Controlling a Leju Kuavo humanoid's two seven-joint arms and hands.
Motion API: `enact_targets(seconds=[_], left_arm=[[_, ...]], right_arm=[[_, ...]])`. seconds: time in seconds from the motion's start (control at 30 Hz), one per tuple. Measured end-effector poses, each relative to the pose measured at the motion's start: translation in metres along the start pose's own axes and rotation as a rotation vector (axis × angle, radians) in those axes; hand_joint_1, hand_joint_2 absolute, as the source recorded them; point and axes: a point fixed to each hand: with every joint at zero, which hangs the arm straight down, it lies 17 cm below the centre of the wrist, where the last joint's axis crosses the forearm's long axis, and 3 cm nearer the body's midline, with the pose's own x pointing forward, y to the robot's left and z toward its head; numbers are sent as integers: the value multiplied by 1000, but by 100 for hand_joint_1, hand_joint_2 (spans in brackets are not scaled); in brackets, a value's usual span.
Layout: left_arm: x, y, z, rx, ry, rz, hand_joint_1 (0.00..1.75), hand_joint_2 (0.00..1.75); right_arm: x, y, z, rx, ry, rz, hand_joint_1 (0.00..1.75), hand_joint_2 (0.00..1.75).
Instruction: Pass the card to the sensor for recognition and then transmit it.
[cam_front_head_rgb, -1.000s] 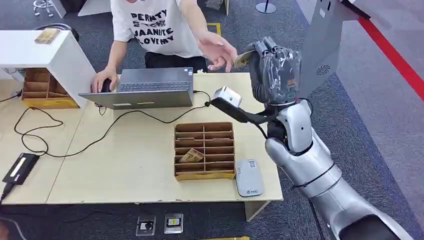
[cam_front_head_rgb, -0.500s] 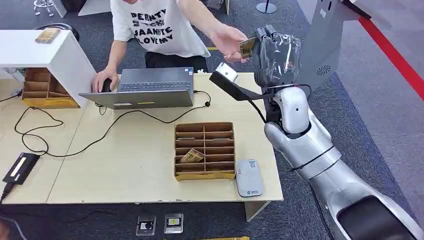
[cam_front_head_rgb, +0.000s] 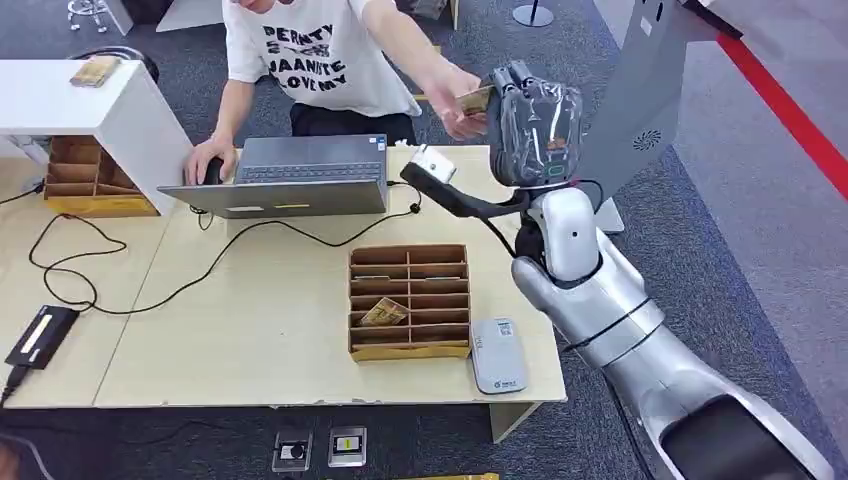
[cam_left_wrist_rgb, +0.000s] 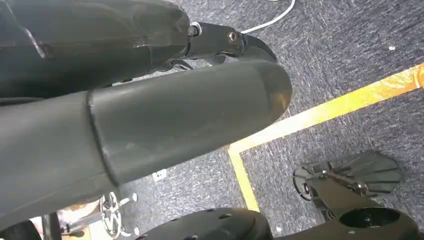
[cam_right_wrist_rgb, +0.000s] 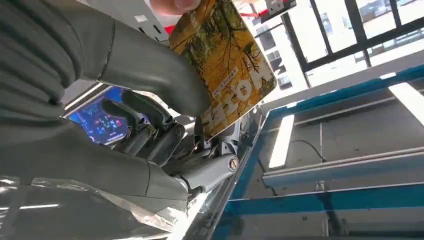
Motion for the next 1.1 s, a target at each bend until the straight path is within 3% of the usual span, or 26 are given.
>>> enact_targets(seconds=[0.2, 0.23, 0.27, 0.3, 0.33, 0.37, 0.4, 0.77, 0.97, 1.1], left_arm=[[1, 1, 0, 4, 4, -11, 0, 0], [1, 2, 0, 4, 3, -13, 0, 0], [2, 2, 0, 5, 1, -17, 0, 0], [2, 2, 0, 5, 0, -21, 0, 0], [3, 2, 0, 6, -1, -23, 0, 0], [4, 2, 0, 5, -2, -24, 0, 0], [4, 2, 1, 6, -4, -27, 0, 0], [6, 3, 1, 7, -3, -27, 0, 0], [2, 3, 0, 13, 9, -2, 0, 0], [-2, 2, 0, 16, 14, 9, 0, 0]], right_arm=[[12, 4, 13, 10, -11, -39, 175, 175], [15, 4, 15, 10, -14, -47, 166, 175], [17, 4, 17, 9, -15, -54, 145, 175], [21, 3, 18, 5, -19, -60, 145, 175], [24, 2, 21, 3, -23, -66, 65, 175], [26, 2, 23, 1, -22, -73, 17, 175], [28, 1, 25, -1, -18, -81, 0, 175], [32, -1, 37, -3, 36, -166, 0, 175], [68, -15, 56, -29, -13, -349, 0, 175], [75, -28, 61, -61, 16, -449, 0, 175]])
